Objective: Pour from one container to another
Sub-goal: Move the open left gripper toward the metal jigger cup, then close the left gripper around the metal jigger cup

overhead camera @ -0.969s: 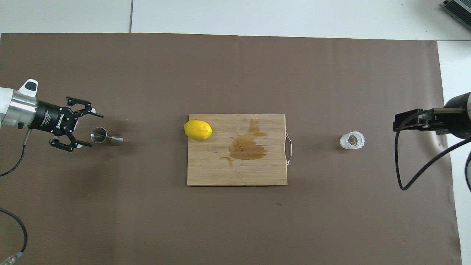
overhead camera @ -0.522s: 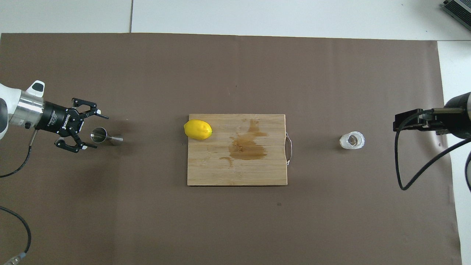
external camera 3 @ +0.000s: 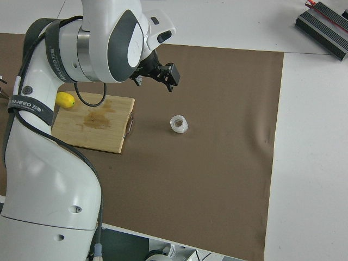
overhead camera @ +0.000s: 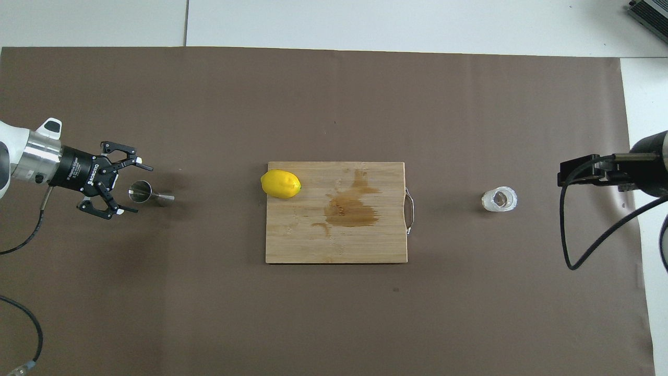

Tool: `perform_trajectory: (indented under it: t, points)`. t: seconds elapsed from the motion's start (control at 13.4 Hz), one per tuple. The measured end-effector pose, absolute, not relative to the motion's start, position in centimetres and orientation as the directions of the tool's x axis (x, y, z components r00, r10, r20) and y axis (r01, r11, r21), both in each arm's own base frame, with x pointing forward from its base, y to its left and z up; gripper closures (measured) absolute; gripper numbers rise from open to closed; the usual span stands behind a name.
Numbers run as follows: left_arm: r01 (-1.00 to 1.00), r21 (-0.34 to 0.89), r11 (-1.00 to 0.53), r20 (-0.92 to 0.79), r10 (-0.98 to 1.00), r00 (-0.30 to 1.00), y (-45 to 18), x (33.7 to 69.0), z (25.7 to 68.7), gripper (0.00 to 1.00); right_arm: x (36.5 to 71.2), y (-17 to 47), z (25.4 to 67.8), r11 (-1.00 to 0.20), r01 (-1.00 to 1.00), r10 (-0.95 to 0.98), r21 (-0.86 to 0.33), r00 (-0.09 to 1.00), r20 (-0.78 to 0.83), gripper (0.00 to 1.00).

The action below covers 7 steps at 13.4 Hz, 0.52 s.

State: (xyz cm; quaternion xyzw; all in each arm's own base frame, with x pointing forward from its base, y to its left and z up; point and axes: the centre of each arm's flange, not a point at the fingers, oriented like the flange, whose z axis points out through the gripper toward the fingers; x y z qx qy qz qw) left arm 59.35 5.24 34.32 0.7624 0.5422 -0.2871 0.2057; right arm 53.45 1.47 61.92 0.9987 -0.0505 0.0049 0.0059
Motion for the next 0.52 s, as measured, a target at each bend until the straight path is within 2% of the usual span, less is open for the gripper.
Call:
perform_trajectory:
  t: [0.52]
  points:
    - [0.951, -0.029, -0.307, -0.659, 0.721, 0.213, 4.73, 59.24, 34.76, 0.0, 53.45, 1.47, 61.92, -0.995, -0.101, -0.101, 0.011, 0.995, 0.01, 0.0]
